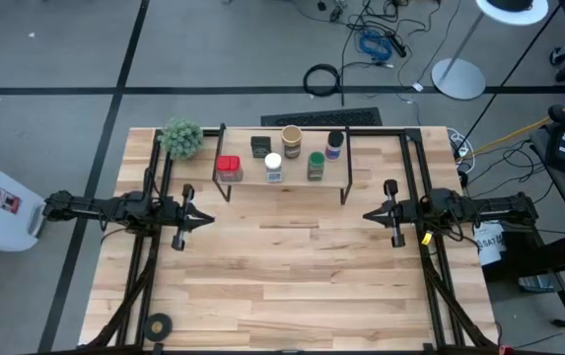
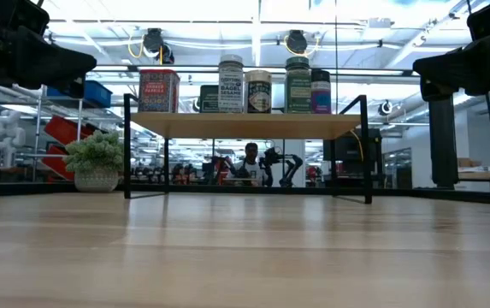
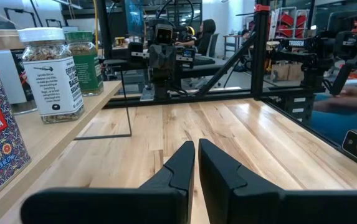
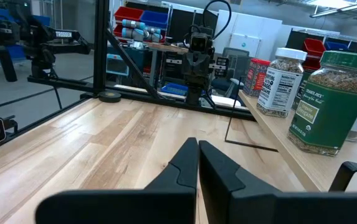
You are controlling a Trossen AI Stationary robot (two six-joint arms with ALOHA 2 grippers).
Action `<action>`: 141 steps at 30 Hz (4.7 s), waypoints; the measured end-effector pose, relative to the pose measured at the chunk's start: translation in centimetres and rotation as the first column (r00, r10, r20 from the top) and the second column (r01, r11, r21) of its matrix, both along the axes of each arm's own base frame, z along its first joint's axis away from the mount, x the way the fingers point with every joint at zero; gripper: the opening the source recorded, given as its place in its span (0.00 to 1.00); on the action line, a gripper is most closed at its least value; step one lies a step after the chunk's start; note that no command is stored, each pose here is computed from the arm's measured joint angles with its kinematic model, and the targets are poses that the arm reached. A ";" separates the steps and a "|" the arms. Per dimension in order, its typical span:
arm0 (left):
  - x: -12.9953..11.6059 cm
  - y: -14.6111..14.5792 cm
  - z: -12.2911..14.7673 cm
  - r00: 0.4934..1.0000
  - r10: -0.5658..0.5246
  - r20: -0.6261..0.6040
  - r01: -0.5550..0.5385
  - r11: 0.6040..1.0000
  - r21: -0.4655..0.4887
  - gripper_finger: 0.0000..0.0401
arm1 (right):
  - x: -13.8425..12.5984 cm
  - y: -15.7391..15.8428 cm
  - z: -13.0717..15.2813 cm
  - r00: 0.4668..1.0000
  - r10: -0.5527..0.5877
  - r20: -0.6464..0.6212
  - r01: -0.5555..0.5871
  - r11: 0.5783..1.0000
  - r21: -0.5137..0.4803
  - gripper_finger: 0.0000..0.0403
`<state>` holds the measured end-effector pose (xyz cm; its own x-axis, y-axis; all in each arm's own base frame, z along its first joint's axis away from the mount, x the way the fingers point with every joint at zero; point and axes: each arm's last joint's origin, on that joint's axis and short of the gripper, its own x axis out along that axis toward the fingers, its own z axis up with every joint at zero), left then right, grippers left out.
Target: Shelf spices
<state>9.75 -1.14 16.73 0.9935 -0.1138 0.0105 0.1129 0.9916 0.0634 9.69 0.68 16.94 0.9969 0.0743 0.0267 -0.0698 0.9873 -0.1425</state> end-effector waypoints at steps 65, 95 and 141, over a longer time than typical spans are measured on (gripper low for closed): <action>0.0 0.0 0.0 1.000 0.000 0.000 0.000 1.000 0.000 0.08 | 0.0 0.0 0.0 1.000 0.000 0.000 0.000 1.000 0.000 0.00; 0.0 0.0 0.0 1.000 0.000 0.000 0.000 1.000 0.000 0.08 | 0.0 0.0 0.0 1.000 0.000 0.000 0.000 1.000 0.000 0.00; 0.0 0.0 0.0 1.000 0.000 0.002 0.000 1.000 0.001 0.08 | -1.6 -0.7 14.7 0.979 -0.187 0.079 0.178 0.979 0.101 0.00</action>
<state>9.75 -1.14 16.75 0.9935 -0.1135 0.0120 0.1125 0.9916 0.0641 8.12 0.02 31.66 0.9869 -0.1157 0.1125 0.1216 0.9915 -0.0469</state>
